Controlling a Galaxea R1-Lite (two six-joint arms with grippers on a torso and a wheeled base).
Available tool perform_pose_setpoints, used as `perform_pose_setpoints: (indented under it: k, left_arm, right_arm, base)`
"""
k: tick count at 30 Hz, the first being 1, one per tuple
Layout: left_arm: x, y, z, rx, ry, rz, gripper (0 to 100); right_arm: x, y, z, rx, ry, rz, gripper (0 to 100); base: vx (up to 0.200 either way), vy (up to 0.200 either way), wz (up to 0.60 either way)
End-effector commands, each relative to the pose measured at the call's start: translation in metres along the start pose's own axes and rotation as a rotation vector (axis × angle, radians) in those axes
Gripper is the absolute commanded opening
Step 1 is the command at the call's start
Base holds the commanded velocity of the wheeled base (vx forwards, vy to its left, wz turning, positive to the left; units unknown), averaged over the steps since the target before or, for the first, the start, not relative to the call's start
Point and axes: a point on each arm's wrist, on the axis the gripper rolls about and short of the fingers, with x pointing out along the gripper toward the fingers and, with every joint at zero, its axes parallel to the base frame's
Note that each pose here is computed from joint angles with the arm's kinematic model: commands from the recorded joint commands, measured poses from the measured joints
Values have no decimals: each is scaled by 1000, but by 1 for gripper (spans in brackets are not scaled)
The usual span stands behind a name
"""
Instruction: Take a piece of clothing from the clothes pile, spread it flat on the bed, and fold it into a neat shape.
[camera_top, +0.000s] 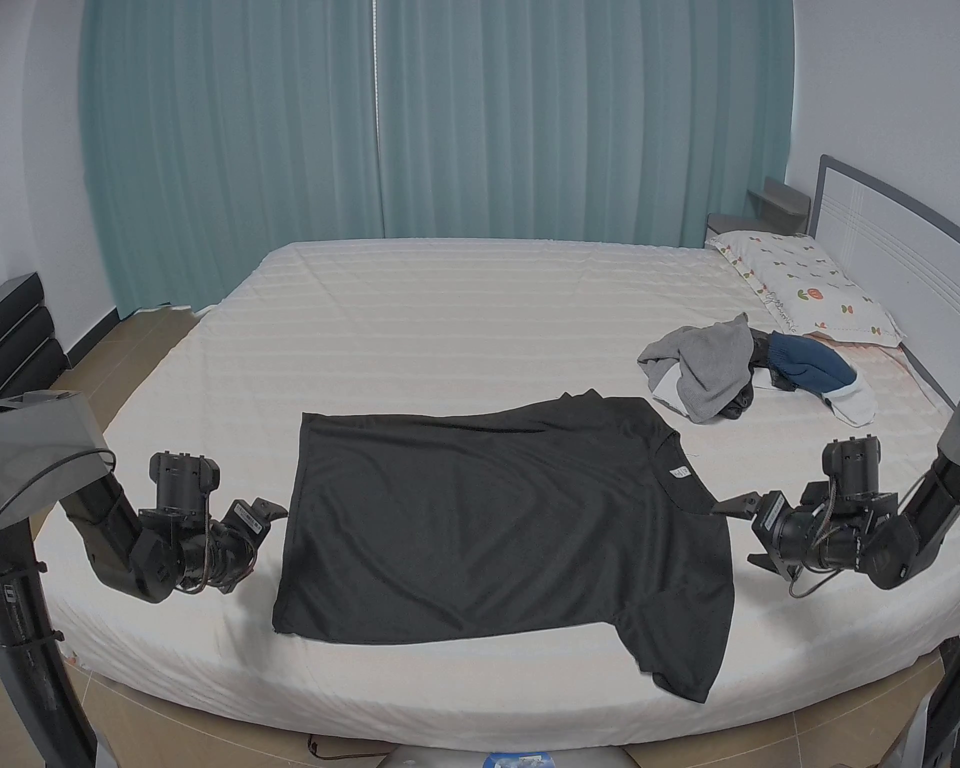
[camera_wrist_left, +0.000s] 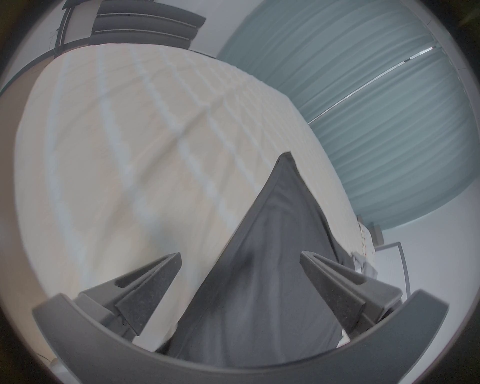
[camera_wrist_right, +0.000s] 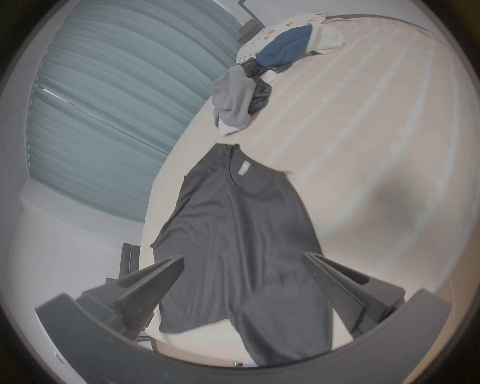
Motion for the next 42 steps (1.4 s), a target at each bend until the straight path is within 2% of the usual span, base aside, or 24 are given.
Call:
perform_pose_setpoints:
  k: [1,9,17,27,34,35,42]
  left_arm:
    - [-27,0,-24,19,57,-22,100]
    - [-12,-8,-26,16,57,-28,100]
    - [15,-2,-34,35,79,22,100]
    - [44,-12,-41,123,-7,71,100]
    - [49,-18,-44,136,-8,60,100]
    - [51,-19,-44,136,-6,64,0]
    - [49,-16,-42,128,-20,84,0]
  right_arm:
    - [-24,-4,-20,-1,14,21,100]
    - [-21,-14,-27,-2,13,24,100]
    - [-15,-17,-29,-2,16,20,100]
    - [-15,-17,-27,-1,10,22,100]
    - [-11,-21,-28,4,20,5,100]
    - [-9,-22,-28,3,19,1,100]
    - [-1,-27,-33,-5,25,3,100]
  base:
    - [-200,0,0]
    - [0,0,0]
    - [0,0,0]
    - [0,0,0]
    - [0,0,0]
    - [0,0,0]
    - [0,0,0]
